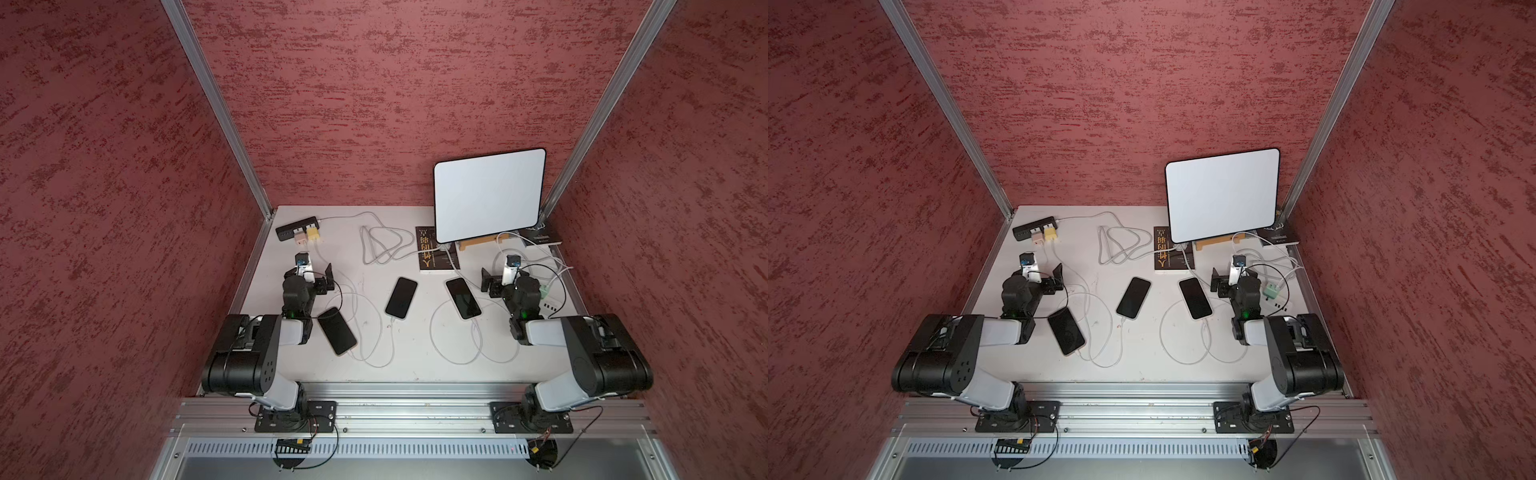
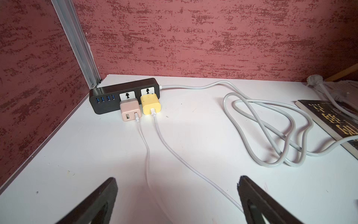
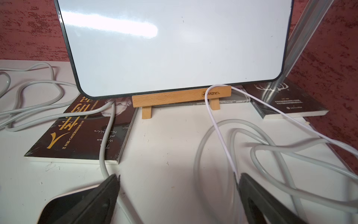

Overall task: Unplug the charging cable from the phone
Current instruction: Pick up the phone at the center of the board.

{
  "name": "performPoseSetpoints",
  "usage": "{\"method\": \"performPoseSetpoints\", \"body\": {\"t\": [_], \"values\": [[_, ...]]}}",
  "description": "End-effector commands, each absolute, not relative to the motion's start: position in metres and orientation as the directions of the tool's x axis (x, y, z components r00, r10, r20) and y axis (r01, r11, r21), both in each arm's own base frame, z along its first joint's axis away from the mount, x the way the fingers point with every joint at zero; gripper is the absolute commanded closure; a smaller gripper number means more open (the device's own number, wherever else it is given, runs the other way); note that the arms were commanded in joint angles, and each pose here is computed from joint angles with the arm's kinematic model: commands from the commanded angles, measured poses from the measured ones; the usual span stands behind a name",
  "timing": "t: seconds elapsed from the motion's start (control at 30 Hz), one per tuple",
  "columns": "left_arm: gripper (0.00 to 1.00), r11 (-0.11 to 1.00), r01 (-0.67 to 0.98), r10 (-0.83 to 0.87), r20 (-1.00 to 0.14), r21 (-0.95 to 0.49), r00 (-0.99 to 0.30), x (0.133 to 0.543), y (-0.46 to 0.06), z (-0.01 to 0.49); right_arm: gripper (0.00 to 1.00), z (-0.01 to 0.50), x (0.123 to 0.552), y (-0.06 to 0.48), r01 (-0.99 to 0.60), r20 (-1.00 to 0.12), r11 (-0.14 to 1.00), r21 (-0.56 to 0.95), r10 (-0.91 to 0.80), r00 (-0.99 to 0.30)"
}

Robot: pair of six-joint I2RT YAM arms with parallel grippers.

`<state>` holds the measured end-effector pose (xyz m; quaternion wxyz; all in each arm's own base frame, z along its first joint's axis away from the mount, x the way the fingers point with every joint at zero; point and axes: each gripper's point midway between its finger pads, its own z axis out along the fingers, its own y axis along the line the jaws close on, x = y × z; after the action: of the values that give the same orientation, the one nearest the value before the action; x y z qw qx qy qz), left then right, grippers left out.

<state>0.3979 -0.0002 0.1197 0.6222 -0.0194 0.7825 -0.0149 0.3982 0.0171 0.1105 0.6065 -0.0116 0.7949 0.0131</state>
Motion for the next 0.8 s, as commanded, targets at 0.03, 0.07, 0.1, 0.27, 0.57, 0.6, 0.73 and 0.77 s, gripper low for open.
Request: {"method": "performPoseSetpoints", "body": {"t": [0.03,0.07,0.1,0.27,0.57,0.6,0.73,0.77], "values": [[0.00,0.999,-0.010,-0.036,-0.977,-0.035,-0.212,0.3968,-0.0010,0.1209,0.01,0.1175,0.4012,0.0142,-0.030,-0.972,1.000,0.000,-0.007,-0.236],[0.00,0.999,-0.009,-0.036,-0.976,-0.035,-0.213,0.3965,-0.0015,0.1207,0.01,0.1181,0.4017,0.0145,-0.031,-0.972,1.000,0.001,-0.006,-0.235],[0.00,0.999,-0.008,-0.035,-0.976,-0.034,-0.213,0.3964,-0.0016,0.1206,0.01,0.1179,0.4020,0.0147,-0.032,-0.971,1.000,0.002,-0.006,-0.237],[0.00,0.998,0.018,-0.060,-0.968,-0.067,-0.245,0.4011,-0.0006,0.1181,0.01,0.1172,0.4027,0.0120,-0.015,-0.970,1.000,0.004,0.000,-0.243],[0.00,0.997,0.018,-0.065,-0.967,-0.071,-0.245,0.4013,0.0011,0.1183,0.01,0.1169,0.4030,0.0117,-0.013,-0.969,1.000,0.005,0.002,-0.245],[0.00,0.997,0.018,-0.065,-0.967,-0.071,-0.246,0.4012,0.0009,0.1179,0.01,0.1163,0.4029,0.0119,-0.014,-0.969,1.000,0.005,0.001,-0.247],[0.00,0.997,0.018,-0.065,-0.967,-0.072,-0.247,0.4014,0.0011,0.1179,0.01,0.1189,0.4012,0.0131,-0.023,-0.973,1.000,-0.002,-0.007,-0.231],[0.00,0.997,0.019,-0.065,-0.967,-0.072,-0.248,0.4014,0.0008,0.1179,0.01,0.1192,0.4004,0.0145,-0.032,-0.974,0.999,-0.003,-0.010,-0.226]]}}
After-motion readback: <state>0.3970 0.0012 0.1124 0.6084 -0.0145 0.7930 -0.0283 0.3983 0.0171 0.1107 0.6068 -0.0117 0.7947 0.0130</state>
